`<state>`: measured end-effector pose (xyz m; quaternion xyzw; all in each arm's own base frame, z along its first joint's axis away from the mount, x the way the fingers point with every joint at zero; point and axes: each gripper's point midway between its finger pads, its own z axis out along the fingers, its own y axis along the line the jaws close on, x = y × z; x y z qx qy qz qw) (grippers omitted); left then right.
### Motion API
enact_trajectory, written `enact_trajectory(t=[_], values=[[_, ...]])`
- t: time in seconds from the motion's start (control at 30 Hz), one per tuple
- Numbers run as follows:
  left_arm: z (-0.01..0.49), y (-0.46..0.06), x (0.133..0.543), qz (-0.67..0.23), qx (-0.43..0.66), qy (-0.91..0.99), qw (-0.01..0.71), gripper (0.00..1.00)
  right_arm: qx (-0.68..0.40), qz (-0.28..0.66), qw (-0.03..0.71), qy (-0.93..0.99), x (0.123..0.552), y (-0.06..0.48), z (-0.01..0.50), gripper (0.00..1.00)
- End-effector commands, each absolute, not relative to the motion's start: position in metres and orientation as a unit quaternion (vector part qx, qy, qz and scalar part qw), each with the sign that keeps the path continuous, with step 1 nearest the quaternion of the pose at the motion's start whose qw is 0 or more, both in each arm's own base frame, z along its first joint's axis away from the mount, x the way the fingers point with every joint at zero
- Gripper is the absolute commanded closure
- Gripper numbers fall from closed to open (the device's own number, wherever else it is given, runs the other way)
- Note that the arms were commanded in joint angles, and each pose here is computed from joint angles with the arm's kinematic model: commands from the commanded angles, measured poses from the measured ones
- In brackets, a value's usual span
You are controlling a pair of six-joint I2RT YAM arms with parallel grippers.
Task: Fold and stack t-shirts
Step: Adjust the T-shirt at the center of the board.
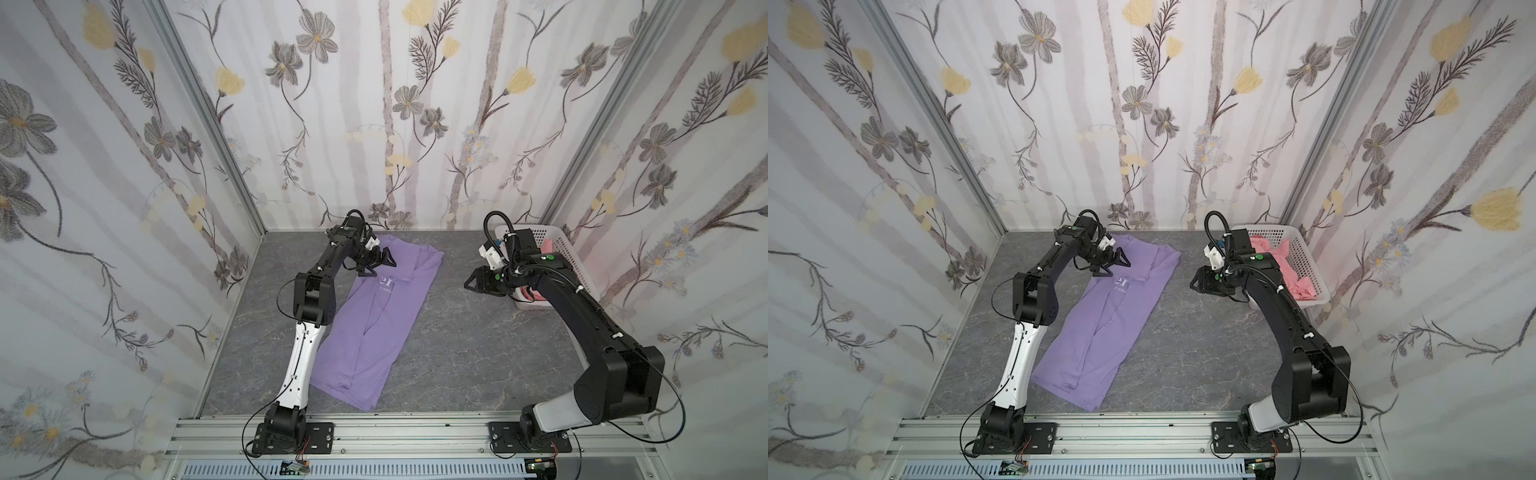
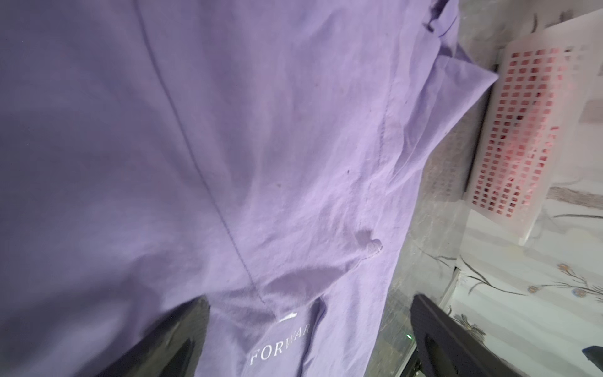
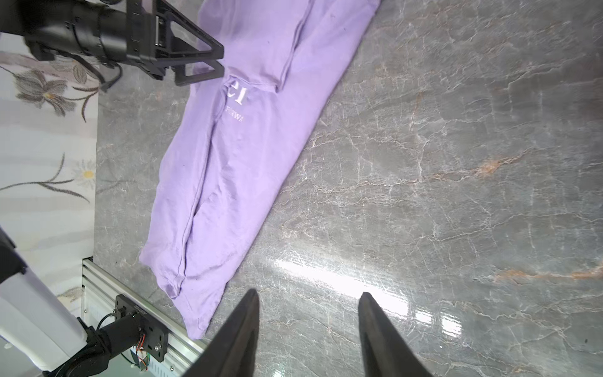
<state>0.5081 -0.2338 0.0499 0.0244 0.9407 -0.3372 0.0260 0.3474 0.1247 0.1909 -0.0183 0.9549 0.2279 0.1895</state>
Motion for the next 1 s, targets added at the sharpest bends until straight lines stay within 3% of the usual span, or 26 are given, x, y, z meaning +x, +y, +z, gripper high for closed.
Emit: enact_trajectory(t=[0.0,0.13,0.53,0.97], values=[[0.038,-0.178,0.5,-0.22,-0.014,0.975,0.035,0.0,-0.029,0.219,0.184,0.958,0.353,0.132,0.181,0.52],[0.068,-0.146,0.508,-0.224,-0.061,0.968,0.095,0.0,-0.045,0.223,0.165,0.96,0.361,0.152,0.165,0.52],[0.178,-0.159,0.493,-0.291,-0.011,0.945,0.148,0.0,-0.122,0.309,0.08,0.94,0.431,0.282,0.097,0.53],[0.177,-0.139,0.434,-0.273,-0.028,0.953,0.131,0.0,-0.096,0.337,0.057,0.935,0.487,0.337,0.047,0.51]])
